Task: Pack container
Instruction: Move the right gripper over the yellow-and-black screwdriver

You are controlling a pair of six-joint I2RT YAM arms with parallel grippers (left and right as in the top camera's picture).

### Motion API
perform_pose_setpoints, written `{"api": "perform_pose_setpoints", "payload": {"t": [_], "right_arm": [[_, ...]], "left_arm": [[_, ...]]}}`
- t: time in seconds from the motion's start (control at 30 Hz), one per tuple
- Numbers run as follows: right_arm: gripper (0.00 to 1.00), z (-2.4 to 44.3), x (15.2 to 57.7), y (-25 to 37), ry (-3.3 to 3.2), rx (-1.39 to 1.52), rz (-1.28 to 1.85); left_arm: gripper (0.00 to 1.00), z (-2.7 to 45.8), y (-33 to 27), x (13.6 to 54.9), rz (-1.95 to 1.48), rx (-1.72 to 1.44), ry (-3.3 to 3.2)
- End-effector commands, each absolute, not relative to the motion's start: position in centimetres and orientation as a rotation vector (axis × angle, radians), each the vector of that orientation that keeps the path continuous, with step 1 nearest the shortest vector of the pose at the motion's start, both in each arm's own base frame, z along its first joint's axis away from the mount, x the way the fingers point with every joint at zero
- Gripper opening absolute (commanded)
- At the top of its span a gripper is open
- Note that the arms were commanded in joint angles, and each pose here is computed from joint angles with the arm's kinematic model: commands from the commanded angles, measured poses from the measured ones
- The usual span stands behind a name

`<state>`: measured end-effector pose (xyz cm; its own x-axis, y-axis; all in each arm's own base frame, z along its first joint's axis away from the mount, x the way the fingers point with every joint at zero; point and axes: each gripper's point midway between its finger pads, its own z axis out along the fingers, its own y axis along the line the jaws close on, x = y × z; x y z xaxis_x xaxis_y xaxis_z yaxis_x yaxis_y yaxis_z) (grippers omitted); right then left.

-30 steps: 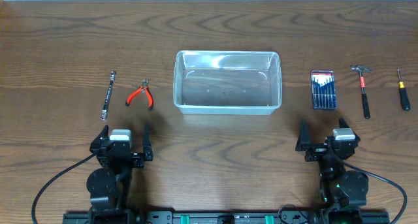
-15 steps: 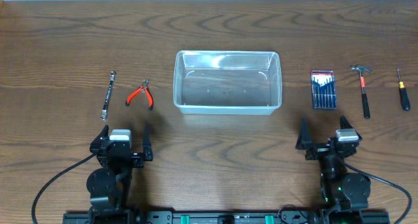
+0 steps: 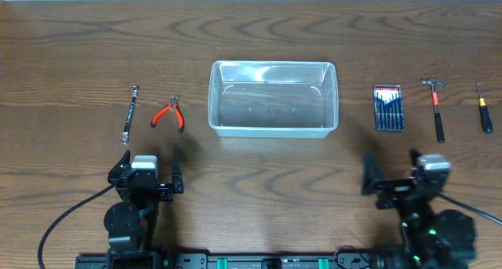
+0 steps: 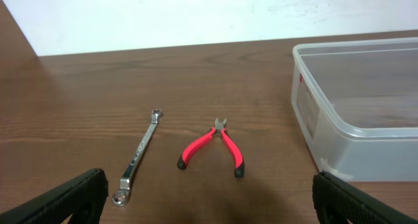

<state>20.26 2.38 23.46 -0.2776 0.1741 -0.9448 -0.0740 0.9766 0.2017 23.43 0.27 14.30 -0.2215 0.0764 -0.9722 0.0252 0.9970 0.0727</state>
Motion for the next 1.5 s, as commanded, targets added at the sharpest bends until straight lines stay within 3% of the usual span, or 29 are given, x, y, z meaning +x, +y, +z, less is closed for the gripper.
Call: {"api": "perform_pose_setpoints", "payload": {"t": [0.0, 0.5, 0.9, 1.13, 1.37, 1.47], "right_arm": [[0.99, 27.0, 19.5, 0.5, 1.888, 0.142, 0.128], [0.99, 33.8, 19.3, 0.8, 2.085, 0.02, 0.048], [0.99, 30.1, 27.3, -2.5, 2.598, -0.092, -0.123], [0.99, 30.3, 30.4, -7.2, 2.75, 0.03, -0.152], [0.99, 30.3, 32.1, -9.2, 2.642, -0.446, -0.021], [0.99, 29.1, 31.9, -12.9, 2.674, -0.374, -0.043]], "left_arm": [[0.98, 13.0, 0.5, 23.4, 0.054, 0.064, 1.821], [0.98, 13.0, 0.5, 23.4, 0.054, 0.064, 1.821], [0.98, 13.0, 0.5, 23.4, 0.054, 0.064, 1.821], [0.98, 13.0, 0.5, 23.4, 0.054, 0.064, 1.821], [0.98, 13.0, 0.5, 23.4, 0.054, 0.064, 1.821], [0.98, 13.0, 0.5, 23.4, 0.054, 0.064, 1.821]]}}
